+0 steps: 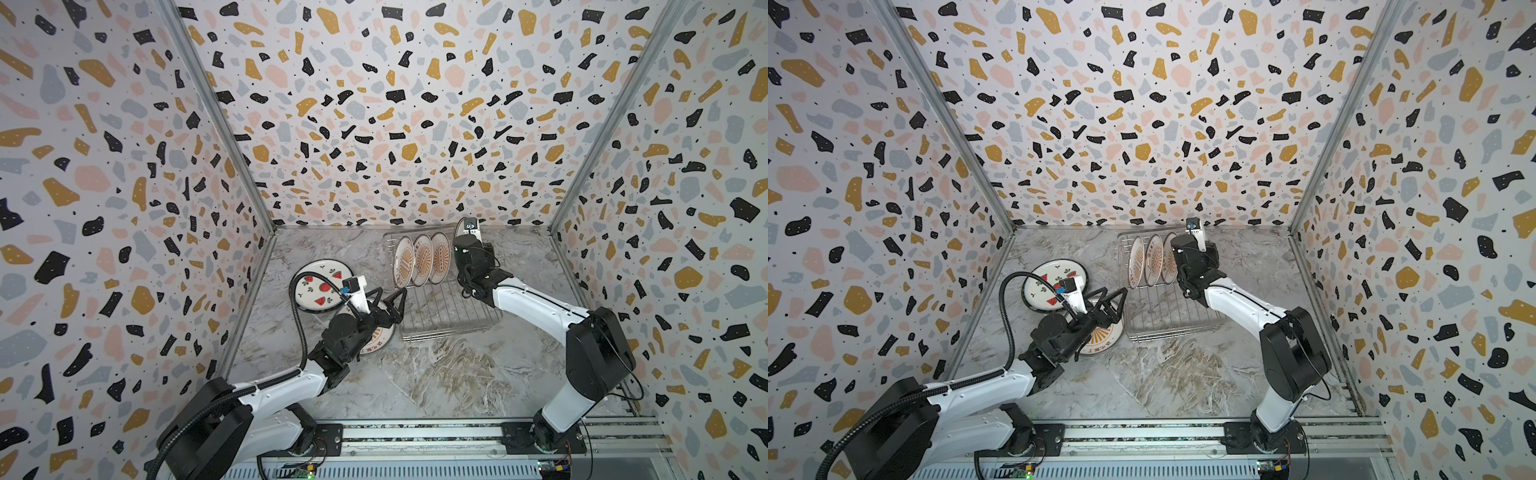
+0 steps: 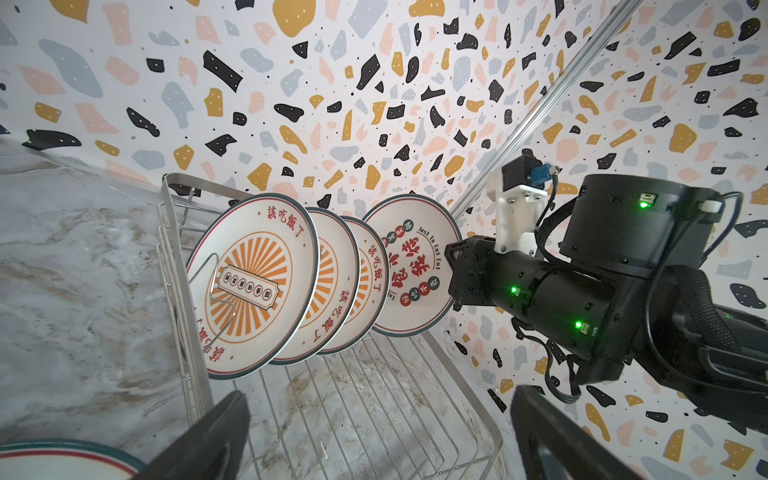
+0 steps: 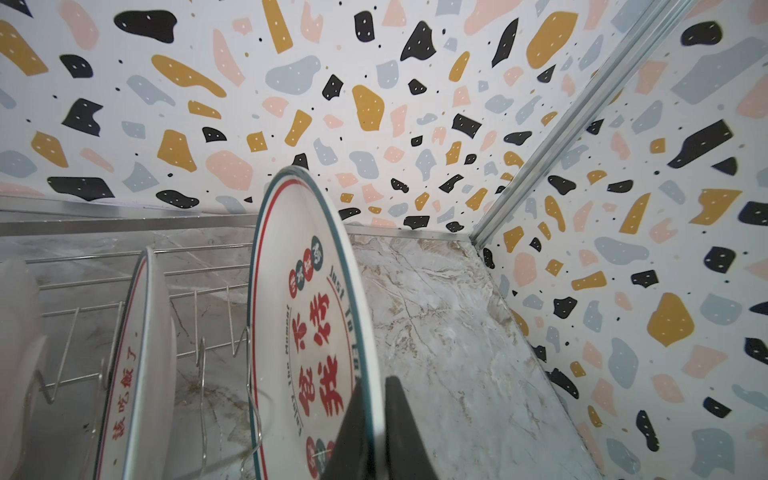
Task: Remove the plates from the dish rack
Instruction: 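Lift the red-text plate up out of the rack with the right gripper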
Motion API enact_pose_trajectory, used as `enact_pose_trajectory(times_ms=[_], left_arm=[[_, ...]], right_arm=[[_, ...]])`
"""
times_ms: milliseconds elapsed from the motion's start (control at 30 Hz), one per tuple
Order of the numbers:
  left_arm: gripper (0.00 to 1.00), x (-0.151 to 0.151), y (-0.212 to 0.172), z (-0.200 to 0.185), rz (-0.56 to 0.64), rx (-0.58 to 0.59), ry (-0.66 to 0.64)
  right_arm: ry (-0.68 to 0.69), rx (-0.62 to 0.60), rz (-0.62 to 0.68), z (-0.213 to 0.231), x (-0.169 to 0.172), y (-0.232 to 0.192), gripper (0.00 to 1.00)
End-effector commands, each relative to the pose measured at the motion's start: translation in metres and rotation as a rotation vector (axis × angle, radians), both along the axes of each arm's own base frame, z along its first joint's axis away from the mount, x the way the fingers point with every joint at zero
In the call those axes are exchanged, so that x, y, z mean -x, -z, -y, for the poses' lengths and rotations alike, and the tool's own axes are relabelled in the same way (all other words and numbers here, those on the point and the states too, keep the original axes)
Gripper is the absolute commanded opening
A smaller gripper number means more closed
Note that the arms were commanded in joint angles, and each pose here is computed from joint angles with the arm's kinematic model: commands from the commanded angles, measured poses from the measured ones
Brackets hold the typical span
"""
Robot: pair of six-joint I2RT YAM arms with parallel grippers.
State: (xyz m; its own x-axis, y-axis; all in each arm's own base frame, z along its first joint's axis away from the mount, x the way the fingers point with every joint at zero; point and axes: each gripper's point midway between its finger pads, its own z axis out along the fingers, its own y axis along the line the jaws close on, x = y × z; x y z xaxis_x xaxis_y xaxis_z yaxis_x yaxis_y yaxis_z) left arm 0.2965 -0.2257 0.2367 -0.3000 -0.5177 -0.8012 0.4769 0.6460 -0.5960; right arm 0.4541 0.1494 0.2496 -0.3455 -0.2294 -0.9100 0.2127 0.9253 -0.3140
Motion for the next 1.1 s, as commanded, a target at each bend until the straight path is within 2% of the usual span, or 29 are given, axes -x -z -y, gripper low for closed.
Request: enact_pose_trajectory(times_ms=[0, 333, 667, 900, 1067], left_arm=[[1.00, 0.004, -0.014, -0.006, 0.053, 0.034, -0.017], [1.00, 0.005, -0.012, -0.012, 0.041, 0.023, -0.042], [1.00, 0.010, -0.011, -0.014, 0.035, 0.024, -0.032], [1.00, 0.016, -0.010, -0.015, 0.047, 0.018, -0.012], [1.00, 0.024, -0.009, -0.008, 0.061, 0.020, 0.051]], right_arm=[[0.044, -0.045, 0.146, 0.003, 0.013, -0.051, 0.02], [0.050, -0.061, 0.240, 0.008, 0.052, -0.081, 0.01], [-0.018, -0.165, 0.335, 0.014, 0.100, -0.101, 0.00], [-0.145, -0.295, 0.398, 0.021, 0.129, -0.110, 0.00], [-0.334, -0.427, 0.420, 0.006, 0.149, -0.116, 0.00]])
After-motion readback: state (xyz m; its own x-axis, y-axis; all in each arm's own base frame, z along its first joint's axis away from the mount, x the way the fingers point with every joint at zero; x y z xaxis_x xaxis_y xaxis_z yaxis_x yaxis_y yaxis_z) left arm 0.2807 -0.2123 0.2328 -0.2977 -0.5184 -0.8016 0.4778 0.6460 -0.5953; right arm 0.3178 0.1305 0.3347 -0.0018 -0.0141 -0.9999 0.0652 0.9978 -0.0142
